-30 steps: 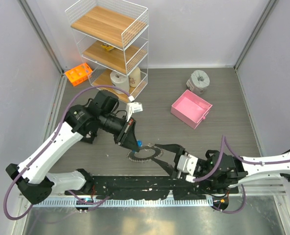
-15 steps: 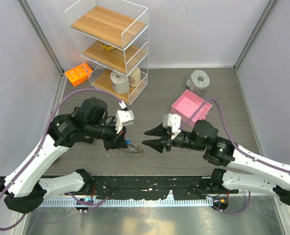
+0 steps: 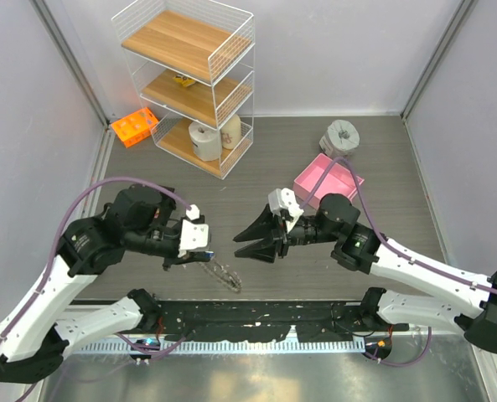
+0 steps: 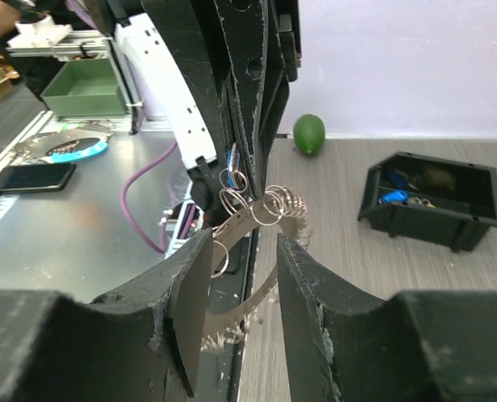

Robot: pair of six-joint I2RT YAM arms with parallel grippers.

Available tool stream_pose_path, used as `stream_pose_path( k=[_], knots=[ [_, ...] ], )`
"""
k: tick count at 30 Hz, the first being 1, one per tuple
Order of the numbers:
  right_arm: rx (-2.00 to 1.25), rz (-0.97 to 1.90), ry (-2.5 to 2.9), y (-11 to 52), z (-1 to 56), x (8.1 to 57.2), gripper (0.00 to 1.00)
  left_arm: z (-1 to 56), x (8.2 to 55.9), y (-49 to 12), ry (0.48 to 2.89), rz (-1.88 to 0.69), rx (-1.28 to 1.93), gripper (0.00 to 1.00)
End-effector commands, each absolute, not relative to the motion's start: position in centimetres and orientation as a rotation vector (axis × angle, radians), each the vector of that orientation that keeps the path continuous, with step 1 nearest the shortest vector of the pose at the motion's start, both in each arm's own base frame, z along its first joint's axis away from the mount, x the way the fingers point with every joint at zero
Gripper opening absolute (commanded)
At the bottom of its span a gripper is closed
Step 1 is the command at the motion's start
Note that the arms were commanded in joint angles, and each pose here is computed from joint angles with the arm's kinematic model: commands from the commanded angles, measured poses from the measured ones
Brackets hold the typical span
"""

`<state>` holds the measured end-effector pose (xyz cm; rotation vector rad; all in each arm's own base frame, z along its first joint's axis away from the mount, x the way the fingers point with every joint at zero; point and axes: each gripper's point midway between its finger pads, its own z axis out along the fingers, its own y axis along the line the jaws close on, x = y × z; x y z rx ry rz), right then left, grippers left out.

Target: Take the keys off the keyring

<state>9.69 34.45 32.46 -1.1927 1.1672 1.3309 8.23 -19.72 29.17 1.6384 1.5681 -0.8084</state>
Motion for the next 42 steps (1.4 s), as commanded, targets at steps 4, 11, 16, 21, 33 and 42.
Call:
stream_pose_path(
  k=[4, 11, 16, 21, 33, 42],
  knots=[
    [-1.234, 1.461, 1.014, 35.2, 34.4, 7.9, 0.42, 32.1, 7.0, -21.0, 1.296, -0.874, 1.674, 0.00],
    [-1.243, 1.506, 0.983, 35.8, 34.7, 7.7, 0.39, 33.1, 6.7, -21.1, 1.257, -0.878, 1.662, 0.00],
    [-1.246, 1.521, 0.986, 36.0, 34.4, 7.6, 0.37, 33.4, 6.7, -21.1, 1.246, -0.880, 1.652, 0.00],
    [-1.236, 1.516, 1.000, 36.5, 34.2, 7.7, 0.34, 33.8, 6.7, -21.2, 1.235, -0.880, 1.643, 0.00],
    [-1.261, 1.515, 0.990, 38.0, 34.0, 7.3, 0.34, 34.2, 6.5, -21.2, 1.224, -0.894, 1.640, 0.00],
    [-1.269, 1.526, 0.968, 38.6, 34.4, 6.9, 0.31, 34.0, 6.4, -21.5, 1.221, -0.916, 1.641, 0.00]
  ],
)
